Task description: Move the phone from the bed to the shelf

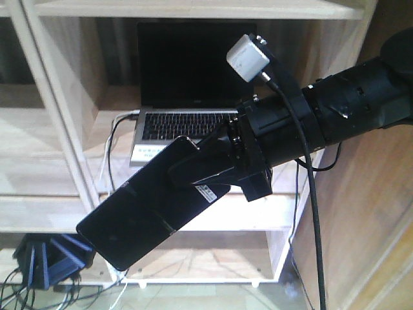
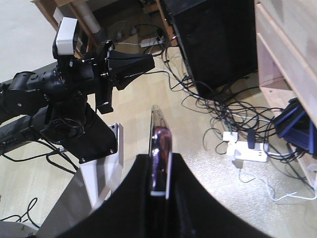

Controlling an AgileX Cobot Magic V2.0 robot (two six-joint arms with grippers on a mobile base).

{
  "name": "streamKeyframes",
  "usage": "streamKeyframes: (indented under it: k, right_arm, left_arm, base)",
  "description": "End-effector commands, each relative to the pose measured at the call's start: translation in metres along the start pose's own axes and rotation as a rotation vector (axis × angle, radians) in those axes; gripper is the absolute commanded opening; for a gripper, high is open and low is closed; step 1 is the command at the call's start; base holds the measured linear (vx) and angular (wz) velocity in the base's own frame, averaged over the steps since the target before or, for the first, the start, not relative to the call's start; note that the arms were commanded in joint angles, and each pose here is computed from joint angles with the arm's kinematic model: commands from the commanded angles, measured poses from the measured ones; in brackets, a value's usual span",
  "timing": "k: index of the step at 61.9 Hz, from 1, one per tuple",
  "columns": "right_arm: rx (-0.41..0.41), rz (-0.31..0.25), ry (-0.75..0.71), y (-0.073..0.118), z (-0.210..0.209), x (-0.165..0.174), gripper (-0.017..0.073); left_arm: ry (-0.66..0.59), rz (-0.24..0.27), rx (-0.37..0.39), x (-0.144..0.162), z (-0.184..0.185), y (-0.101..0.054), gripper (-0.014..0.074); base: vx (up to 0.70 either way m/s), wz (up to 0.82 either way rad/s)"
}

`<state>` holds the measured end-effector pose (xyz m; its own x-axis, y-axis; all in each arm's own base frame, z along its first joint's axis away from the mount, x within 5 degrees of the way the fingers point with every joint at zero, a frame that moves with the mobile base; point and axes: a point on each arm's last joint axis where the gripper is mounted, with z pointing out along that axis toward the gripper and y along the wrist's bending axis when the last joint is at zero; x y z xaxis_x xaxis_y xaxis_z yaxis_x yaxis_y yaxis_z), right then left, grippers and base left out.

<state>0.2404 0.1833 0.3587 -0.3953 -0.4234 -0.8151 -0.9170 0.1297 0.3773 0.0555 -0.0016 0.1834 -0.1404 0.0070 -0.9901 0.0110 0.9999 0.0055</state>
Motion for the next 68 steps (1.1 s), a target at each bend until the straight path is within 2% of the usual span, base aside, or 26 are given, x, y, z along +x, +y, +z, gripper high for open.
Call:
streamKeyframes:
  k: [1, 68]
  right_arm:
    - [-0.085, -0.042, -0.072, 0.0231, -0.0120, -0.0144, -0.0004]
    - [-0.085, -0.042, -0.072, 0.0231, -0.0120, -0.0144, -0.0004]
  left_arm:
    - [-0.080, -0.009, -0.006, -0.0069, -0.0007, 0.0007, 0.0001]
    - [-0.080, -0.009, -0.006, -0.0069, -0.0007, 0.0007, 0.0001]
  base:
    - [0.23, -0.05]
    - [0.14, 0.01]
